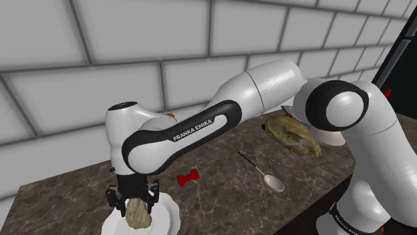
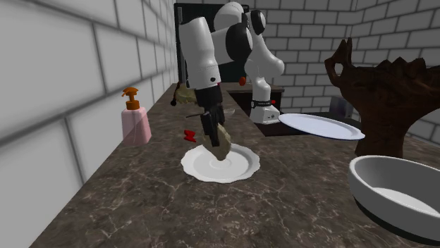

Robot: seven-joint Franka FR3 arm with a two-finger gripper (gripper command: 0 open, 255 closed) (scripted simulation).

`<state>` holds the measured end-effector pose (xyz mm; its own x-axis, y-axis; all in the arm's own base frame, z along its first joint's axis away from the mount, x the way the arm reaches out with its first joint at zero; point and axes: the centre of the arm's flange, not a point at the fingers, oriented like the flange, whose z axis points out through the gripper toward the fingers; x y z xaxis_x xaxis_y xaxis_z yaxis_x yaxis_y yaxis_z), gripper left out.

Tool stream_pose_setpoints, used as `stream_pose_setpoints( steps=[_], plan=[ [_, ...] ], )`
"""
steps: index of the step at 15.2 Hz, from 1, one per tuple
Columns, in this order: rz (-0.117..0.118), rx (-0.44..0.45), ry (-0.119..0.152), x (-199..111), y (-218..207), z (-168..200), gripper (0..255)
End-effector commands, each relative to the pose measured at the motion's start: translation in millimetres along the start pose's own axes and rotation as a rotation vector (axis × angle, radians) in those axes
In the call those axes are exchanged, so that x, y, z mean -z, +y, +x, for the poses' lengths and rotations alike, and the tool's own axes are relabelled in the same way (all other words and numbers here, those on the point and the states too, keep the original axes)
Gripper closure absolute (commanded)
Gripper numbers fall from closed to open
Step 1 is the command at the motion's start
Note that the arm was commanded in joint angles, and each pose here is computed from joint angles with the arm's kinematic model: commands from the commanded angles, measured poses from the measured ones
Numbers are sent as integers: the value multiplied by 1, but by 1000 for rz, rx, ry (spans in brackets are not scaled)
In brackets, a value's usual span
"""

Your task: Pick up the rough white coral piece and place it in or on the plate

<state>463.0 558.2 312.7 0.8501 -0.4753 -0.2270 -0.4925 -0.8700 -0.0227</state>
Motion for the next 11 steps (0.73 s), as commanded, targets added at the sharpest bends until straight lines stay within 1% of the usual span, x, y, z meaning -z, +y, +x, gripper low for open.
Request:
stream_pose_setpoints(
  steps=[1,5,9,11],
  plan=[
    [-11,-1,-3,-7,1,0,0],
    [-12,-1,-3,-8,3,0,0],
    [-12,-1,-3,42,3,0,0],
    [-12,-1,-3,42,3,0,0]
  ],
)
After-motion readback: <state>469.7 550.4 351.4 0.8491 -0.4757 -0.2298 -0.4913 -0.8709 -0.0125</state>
